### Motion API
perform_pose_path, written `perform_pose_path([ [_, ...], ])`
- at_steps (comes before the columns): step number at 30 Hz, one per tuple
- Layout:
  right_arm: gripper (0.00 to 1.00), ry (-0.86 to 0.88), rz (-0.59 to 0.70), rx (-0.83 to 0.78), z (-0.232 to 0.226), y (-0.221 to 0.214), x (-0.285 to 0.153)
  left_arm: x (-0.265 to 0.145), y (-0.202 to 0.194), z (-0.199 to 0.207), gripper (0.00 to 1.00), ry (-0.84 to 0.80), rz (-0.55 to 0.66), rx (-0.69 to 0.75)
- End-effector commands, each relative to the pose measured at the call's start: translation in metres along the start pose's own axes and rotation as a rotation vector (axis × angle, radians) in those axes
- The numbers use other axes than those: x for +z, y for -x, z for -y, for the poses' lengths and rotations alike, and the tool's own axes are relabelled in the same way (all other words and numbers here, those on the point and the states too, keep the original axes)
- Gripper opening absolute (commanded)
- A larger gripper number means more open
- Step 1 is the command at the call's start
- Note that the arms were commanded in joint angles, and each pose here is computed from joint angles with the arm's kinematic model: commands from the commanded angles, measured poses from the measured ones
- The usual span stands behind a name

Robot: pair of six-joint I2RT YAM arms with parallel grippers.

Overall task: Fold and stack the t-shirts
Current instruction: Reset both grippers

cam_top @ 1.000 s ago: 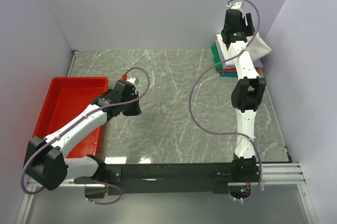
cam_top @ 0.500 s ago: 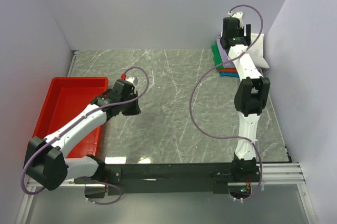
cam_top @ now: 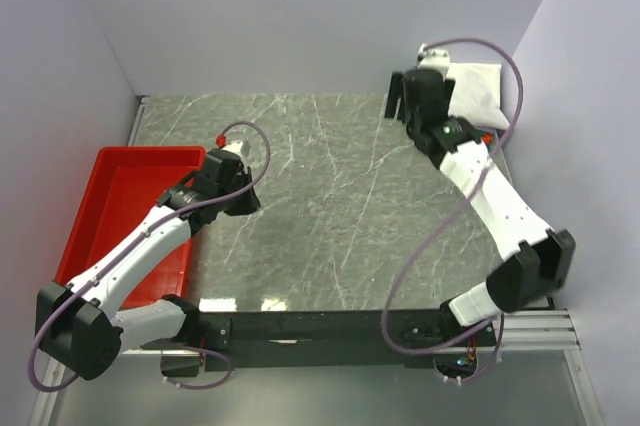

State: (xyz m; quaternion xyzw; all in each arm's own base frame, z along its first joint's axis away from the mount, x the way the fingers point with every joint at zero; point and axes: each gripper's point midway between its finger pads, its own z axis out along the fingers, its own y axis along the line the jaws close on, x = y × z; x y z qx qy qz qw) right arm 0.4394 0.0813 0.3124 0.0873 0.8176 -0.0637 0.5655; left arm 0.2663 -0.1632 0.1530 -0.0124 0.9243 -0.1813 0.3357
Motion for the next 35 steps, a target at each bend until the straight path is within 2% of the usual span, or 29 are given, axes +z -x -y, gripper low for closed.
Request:
perform_pose_path([
  [1, 0.85, 0.157, -0.041, 0.121, -0.026, -0.029, -0.032, -0.012, 0.022, 0.0, 0.04, 0.005, 0.102, -0.008],
  [9, 0.87, 0.432, -0.125, 0.253, -0.034, -0.106, -0.101, -0.029, 0.03, -0.004, 0.08, 0.015, 0.181, -0.066],
  [14, 0.88, 0.454, -0.159, 0.258, -0.018, -0.139, -0.121, -0.036, 0.03, -0.011, 0.08, 0.038, 0.216, -0.09],
  [19, 0.89, 0.461, -0.158, 0.281, -0.013, -0.147, -0.128, -0.043, 0.036, -0.01, 0.08, 0.03, 0.255, -0.101],
  [35, 0.89, 0.423, -0.184, 0.273, -0.013, -0.157, -0.117, -0.047, 0.038, -0.007, 0.08, 0.005, 0.27, -0.077],
])
